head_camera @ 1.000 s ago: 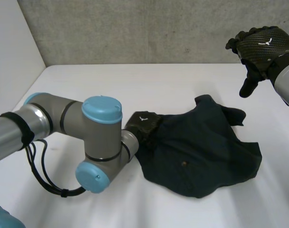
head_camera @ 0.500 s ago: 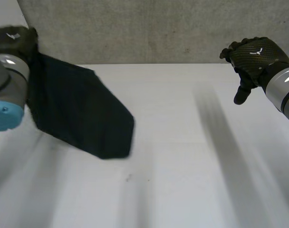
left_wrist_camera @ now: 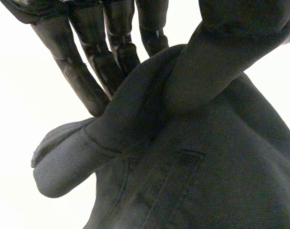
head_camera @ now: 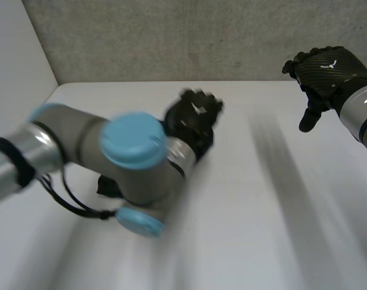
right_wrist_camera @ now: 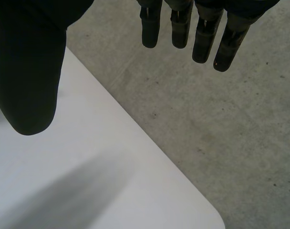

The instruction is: Fold the shorts.

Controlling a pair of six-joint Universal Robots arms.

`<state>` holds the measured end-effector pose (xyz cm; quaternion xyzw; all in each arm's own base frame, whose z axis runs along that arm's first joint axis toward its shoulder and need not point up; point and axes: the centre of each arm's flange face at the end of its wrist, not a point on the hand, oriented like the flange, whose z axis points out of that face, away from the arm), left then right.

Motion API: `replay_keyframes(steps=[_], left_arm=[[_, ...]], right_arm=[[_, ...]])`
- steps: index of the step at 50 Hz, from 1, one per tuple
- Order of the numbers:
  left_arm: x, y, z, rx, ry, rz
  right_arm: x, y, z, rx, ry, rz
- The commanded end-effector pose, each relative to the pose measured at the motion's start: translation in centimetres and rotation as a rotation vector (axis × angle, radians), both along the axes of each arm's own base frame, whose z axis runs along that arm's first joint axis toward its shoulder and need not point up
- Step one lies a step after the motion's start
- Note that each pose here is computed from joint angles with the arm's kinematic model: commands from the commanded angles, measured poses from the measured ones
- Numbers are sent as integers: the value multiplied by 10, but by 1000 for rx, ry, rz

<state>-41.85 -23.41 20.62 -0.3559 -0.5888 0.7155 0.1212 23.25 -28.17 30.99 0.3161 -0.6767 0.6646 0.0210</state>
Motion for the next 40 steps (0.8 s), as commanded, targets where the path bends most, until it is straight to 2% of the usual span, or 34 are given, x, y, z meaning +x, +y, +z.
replay_keyframes(steps=[1, 6, 10, 16, 20, 23, 27, 31, 35, 40], left_arm=[[-29, 69, -38, -84, -246, -169], [-14, 73, -3, -153, -269, -141], [19, 51, 31, -173, -234, -52], [67, 36, 83, -165, -94, 54], [97, 14, 93, -102, 2, 110], [114, -2, 86, -38, 35, 142], [145, -23, 65, 111, 59, 233], [174, -34, 40, 308, 83, 336], [194, -37, 18, 447, 110, 411], [203, -32, -6, 544, 115, 447]], right_arm=[[-1, 2, 4, -11, -7, -2], [-2, 0, 5, -14, -8, -3], [-1, 0, 6, -16, -10, -2], [2, 1, 5, -8, -20, 11], [6, 3, 2, 15, -45, 27], [13, 6, -2, 41, -66, 69], [31, 13, -5, 66, -101, 192], [52, 3, -25, 110, -94, 322], [83, 1, -38, 99, -85, 439], [119, -6, -62, 48, -64, 528]])
